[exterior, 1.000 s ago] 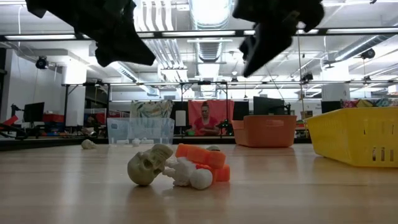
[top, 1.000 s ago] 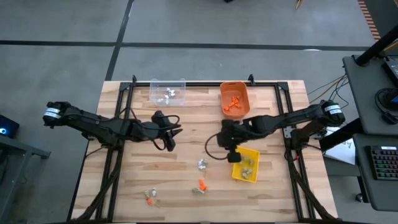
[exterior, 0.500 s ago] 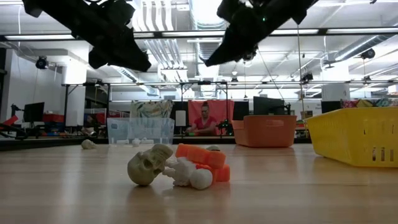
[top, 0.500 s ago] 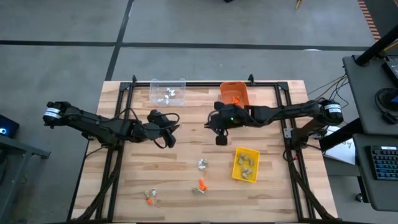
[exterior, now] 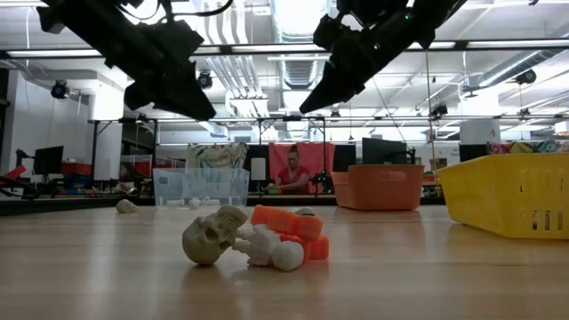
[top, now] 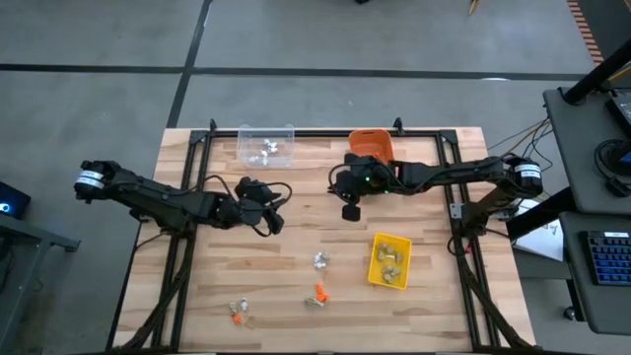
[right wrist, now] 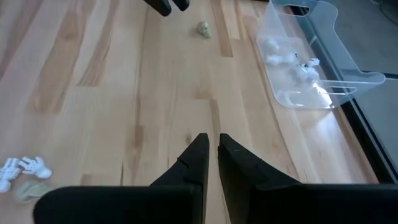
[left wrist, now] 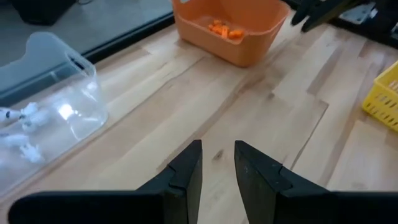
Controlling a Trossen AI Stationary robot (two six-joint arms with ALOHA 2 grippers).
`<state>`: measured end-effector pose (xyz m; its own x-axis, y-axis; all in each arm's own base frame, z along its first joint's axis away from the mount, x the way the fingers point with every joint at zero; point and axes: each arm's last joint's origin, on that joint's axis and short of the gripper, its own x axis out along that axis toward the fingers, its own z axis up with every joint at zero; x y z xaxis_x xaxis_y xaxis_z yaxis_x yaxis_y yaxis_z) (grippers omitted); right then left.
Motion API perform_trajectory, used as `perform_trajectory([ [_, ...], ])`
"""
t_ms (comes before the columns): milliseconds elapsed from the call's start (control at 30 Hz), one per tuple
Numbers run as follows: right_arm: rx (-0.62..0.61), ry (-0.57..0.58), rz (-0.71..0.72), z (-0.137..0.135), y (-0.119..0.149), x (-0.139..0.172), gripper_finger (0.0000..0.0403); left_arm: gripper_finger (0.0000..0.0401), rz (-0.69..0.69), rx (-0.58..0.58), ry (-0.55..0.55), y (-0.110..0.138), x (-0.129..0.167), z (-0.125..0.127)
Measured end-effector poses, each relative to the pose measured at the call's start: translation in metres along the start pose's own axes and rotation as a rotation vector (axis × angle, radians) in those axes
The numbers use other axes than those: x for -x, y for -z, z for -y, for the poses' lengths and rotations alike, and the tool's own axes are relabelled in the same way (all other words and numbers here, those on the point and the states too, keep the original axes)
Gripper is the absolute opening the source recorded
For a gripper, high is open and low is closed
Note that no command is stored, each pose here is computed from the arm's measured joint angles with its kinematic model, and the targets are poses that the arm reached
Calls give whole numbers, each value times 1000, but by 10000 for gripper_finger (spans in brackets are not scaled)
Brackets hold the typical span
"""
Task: Sort Halloween decoration
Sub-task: Put the gray skull toy into the yellow bin
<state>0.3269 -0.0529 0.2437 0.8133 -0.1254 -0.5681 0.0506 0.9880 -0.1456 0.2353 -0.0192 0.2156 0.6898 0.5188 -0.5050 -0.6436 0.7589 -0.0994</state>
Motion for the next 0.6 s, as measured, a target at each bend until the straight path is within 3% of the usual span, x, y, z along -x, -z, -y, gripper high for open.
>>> perform_trajectory([
  [300, 26, 1, -10, 1, 3, -4, 28, 76, -54, 92, -50, 5, 1, -6],
  [600, 49, 6, 13, 1, 4, -16, 28, 76, -293, 258, -336, 30, 6, -39],
])
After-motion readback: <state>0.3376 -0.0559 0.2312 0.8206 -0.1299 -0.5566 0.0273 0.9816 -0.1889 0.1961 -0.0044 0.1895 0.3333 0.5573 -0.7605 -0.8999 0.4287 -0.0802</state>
